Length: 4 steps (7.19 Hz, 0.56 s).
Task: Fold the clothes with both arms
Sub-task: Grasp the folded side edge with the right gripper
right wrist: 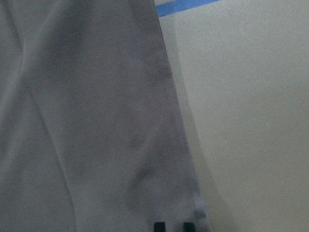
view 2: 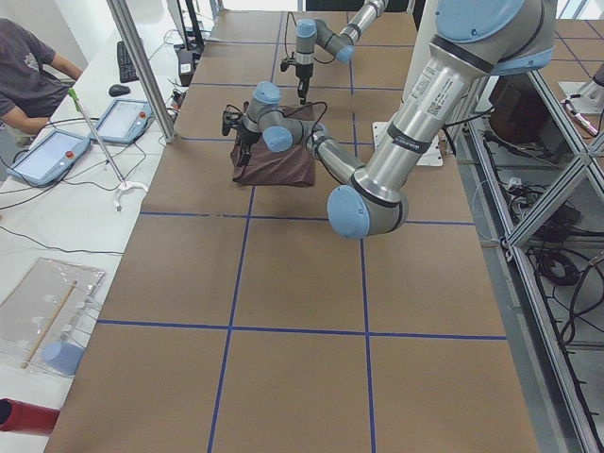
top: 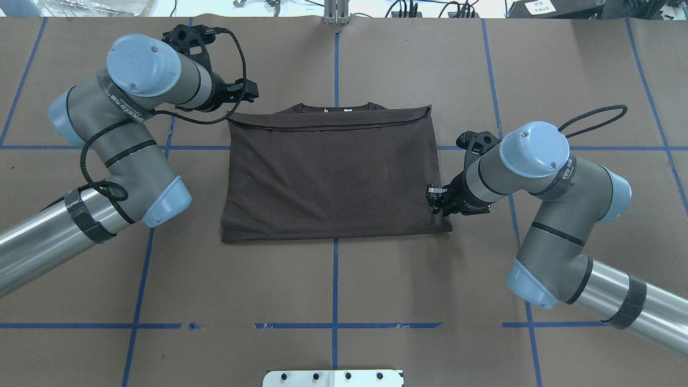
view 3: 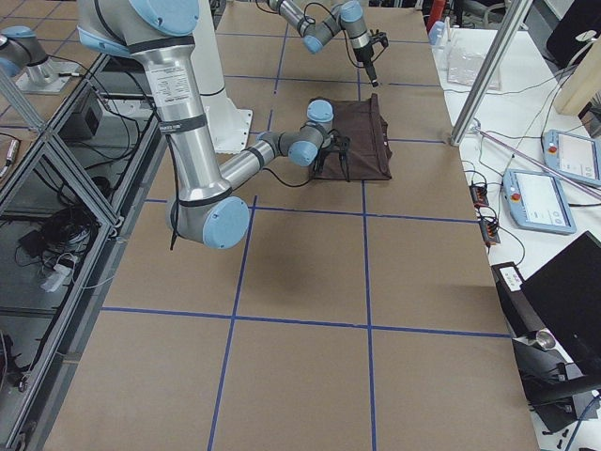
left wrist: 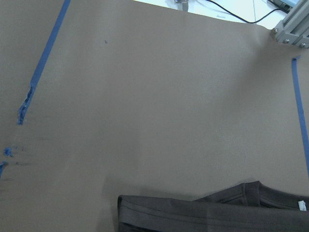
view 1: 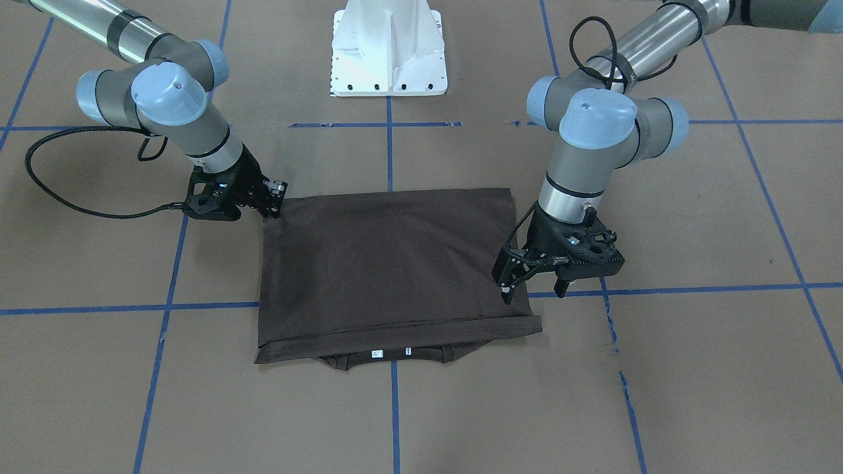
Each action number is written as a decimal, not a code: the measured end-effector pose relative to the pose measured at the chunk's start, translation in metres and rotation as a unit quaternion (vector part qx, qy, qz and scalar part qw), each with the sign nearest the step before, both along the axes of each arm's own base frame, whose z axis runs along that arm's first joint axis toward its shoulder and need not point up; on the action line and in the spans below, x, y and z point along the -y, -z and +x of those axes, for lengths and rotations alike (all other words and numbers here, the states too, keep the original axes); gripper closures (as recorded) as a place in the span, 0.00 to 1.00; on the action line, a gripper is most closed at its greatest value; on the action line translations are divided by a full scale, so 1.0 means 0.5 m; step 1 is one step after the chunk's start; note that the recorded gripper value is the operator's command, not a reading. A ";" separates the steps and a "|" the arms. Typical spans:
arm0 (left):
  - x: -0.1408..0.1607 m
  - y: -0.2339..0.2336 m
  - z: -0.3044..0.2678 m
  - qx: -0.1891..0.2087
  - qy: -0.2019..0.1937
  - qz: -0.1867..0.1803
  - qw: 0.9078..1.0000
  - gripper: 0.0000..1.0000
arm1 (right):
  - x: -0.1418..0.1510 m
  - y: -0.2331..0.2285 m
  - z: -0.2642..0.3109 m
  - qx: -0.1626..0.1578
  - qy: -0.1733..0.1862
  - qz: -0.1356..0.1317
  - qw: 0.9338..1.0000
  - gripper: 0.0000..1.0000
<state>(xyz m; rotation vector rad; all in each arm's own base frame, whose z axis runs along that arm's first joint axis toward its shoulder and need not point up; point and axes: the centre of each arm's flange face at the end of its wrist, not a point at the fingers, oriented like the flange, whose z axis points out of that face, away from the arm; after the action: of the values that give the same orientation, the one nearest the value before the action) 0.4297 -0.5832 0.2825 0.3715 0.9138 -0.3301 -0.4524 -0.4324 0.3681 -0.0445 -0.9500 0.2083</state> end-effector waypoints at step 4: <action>0.000 0.002 -0.001 -0.006 0.002 0.004 1.000 0.00 | 0.003 -0.016 -0.005 -0.008 -0.001 -0.005 1.000 0.22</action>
<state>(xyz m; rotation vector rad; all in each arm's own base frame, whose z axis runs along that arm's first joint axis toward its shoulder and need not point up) 0.4294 -0.5831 0.2816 0.3784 0.9263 -0.3322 -0.4550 -0.4341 0.3762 -0.0497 -0.9324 0.2155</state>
